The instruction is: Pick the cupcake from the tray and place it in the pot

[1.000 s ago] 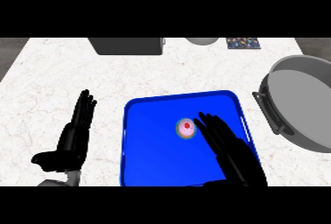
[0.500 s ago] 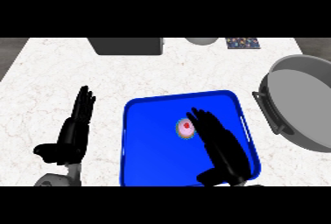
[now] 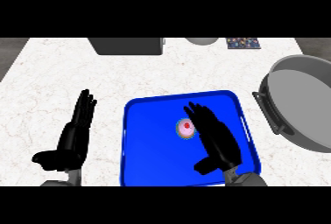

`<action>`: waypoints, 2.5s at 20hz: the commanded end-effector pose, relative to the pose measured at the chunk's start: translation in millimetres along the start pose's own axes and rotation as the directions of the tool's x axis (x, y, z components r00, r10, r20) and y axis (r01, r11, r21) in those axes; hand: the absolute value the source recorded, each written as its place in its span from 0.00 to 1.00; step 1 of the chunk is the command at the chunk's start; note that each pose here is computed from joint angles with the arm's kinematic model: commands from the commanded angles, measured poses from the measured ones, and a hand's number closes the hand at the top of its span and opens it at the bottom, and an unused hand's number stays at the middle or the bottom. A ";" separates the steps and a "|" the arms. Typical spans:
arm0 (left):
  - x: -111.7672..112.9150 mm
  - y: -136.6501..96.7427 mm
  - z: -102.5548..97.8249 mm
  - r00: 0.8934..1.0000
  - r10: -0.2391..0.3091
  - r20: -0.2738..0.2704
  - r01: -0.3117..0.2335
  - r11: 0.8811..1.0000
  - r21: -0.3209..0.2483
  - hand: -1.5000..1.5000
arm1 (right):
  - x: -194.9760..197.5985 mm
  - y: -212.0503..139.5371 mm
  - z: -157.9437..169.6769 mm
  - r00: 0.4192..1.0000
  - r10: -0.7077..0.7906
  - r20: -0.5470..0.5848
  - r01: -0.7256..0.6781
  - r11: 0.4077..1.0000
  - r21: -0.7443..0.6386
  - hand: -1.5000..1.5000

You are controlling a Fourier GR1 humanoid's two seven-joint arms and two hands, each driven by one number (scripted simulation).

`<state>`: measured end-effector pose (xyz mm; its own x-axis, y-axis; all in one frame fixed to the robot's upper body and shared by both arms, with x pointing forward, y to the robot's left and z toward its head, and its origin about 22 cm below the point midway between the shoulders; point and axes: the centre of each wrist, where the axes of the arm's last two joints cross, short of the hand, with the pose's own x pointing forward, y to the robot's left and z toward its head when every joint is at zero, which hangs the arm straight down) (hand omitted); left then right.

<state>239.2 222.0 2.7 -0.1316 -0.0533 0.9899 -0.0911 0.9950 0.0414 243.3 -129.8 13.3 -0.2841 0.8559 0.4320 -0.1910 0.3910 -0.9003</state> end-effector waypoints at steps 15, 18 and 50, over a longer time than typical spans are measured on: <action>-3.5 -20.5 3.5 1.000 0.000 0.000 0.000 1.000 -0.003 0.50 | -4.0 37.4 -39.4 0.993 0.078 0.089 -0.058 0.978 -0.201 1.00; 0.8 7.5 -7.9 1.000 0.006 -0.021 -0.006 1.000 0.013 0.50 | -11.3 17.1 -25.9 0.991 0.083 0.108 -0.059 0.977 -0.206 1.00; -14.2 5.1 -8.5 1.000 0.011 -0.002 -0.011 1.000 0.013 0.50 | 41.9 -128.9 29.6 0.906 0.185 -0.380 -0.357 0.817 -0.452 1.00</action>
<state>238.6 225.2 -0.1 -0.1240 -0.0522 0.9909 -0.1019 0.9940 0.0396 241.1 -129.9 132.1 -0.0101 0.9782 0.2073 0.3386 0.1984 -0.9198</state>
